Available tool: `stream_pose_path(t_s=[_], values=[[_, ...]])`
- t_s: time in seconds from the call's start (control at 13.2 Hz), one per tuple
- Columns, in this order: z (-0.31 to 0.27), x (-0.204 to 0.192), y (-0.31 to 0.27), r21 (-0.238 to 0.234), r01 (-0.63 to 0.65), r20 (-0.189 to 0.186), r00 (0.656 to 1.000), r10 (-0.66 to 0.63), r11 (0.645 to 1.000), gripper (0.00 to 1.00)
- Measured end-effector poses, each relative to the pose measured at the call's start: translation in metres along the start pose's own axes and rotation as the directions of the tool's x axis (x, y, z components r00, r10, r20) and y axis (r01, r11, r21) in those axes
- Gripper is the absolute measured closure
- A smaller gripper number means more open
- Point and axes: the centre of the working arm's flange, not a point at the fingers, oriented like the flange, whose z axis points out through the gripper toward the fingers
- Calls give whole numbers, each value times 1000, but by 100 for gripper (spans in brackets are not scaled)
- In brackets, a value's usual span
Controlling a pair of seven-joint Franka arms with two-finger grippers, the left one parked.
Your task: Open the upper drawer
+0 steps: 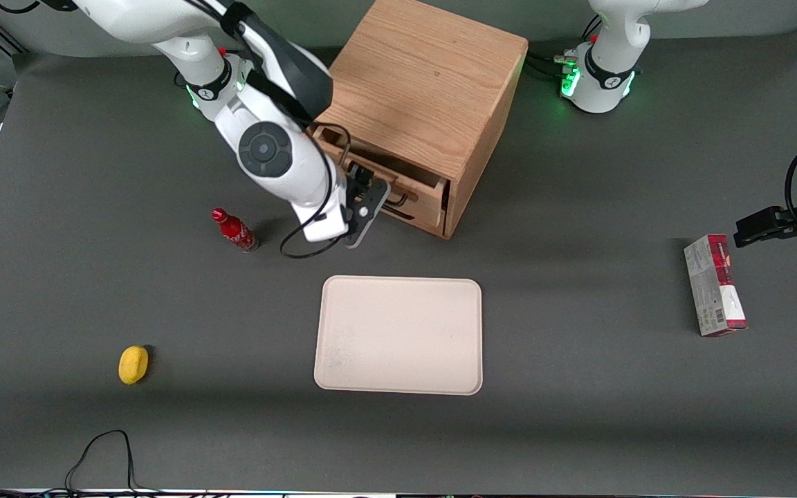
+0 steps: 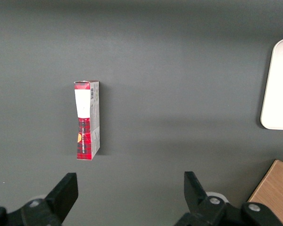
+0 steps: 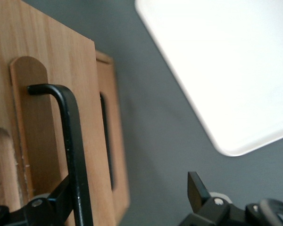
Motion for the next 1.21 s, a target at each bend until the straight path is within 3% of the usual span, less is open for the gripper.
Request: stream_pose_path(t_s=[0.15, 0.53, 0.75, 0.98, 1.21], values=[[-14, -1, 44, -25, 19, -22, 1000, -20, 999, 0], [-37, -9, 141, -48, 10, -31, 999, -11, 999, 0], [-56, -15, 163, -98, -18, -51, 999, 13, 995, 0], [-89, -19, 163, -144, -14, -29, 1000, 10, 989, 0], [-148, -36, 159, -183, -105, -73, 993, 93, 978, 0]])
